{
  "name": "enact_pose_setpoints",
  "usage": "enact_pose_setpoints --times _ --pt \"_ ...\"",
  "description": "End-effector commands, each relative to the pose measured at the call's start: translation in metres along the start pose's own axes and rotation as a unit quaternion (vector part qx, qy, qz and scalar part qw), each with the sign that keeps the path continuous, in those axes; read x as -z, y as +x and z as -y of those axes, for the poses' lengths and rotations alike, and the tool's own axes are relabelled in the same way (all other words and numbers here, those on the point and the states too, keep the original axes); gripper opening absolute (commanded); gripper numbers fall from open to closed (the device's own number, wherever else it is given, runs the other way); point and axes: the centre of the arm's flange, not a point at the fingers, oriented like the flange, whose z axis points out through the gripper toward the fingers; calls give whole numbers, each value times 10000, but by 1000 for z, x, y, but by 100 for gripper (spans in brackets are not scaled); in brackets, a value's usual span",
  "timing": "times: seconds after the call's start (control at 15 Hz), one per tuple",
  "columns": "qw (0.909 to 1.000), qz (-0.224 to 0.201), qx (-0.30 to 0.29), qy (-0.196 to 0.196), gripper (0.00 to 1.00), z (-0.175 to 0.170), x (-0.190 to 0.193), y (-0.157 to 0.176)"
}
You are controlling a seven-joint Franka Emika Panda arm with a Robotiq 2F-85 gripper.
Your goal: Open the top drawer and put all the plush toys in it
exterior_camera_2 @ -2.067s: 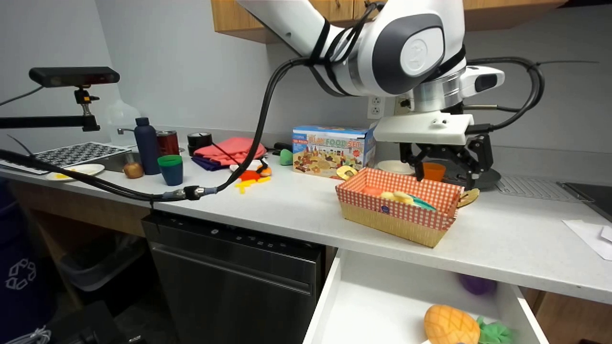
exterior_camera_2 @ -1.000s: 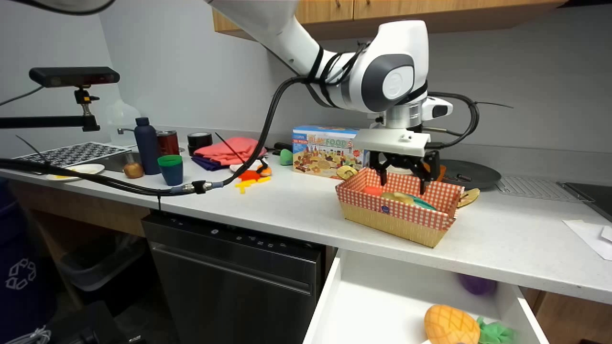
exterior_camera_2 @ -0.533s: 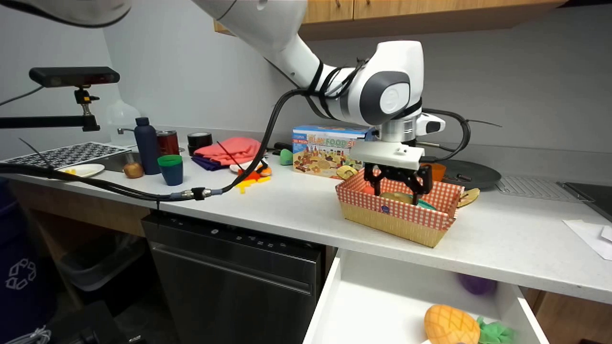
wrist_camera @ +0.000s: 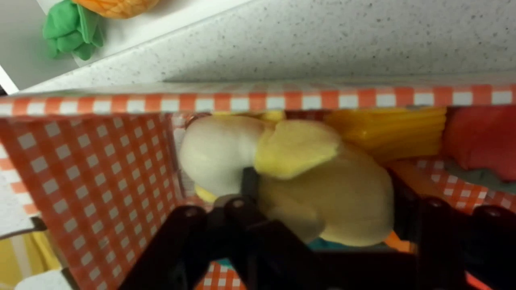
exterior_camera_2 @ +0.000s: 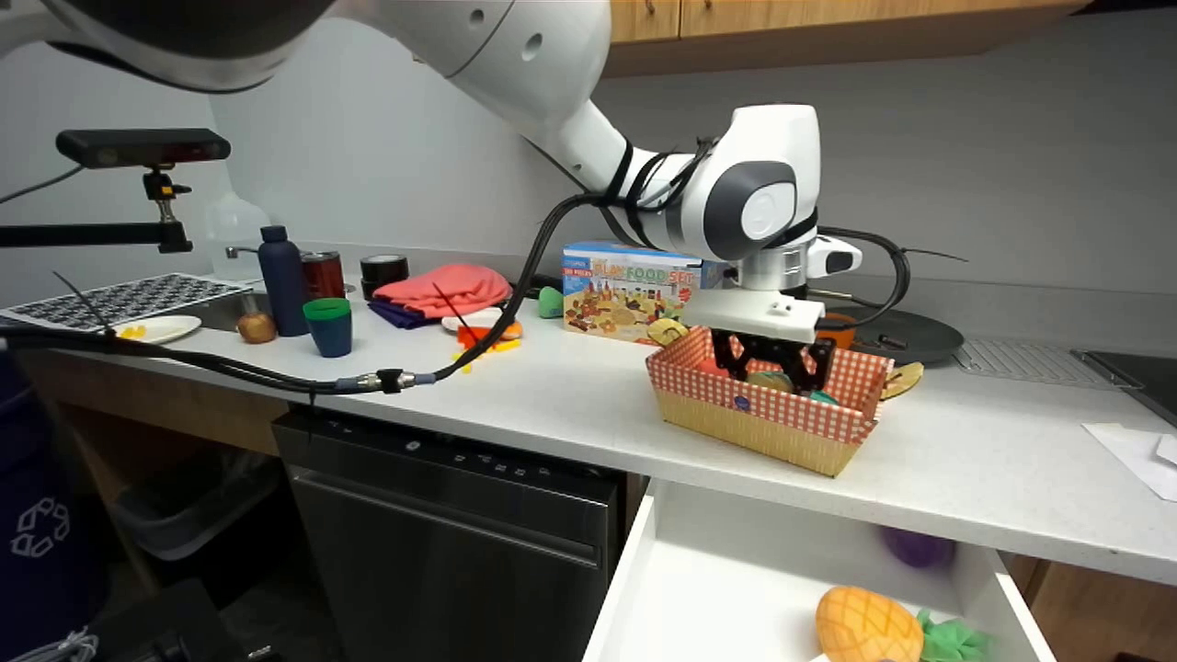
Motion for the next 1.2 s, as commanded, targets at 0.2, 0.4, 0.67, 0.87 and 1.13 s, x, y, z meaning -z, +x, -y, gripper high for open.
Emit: enact_pose_setpoints --times 0.2,0.4,0.67,0.87,1.13 --pt "9998 -141 -135 -88 22 -16 18 8" --pt "9988 -426 -195 -127 1 -25 47 -1" --pt "9951 -891 -368 -217 2 -40 91 -19" --pt "9922 -1095 -496 -317 3 -49 117 -45" --pt "9917 -1005 -681 -422 3 -56 120 -80"
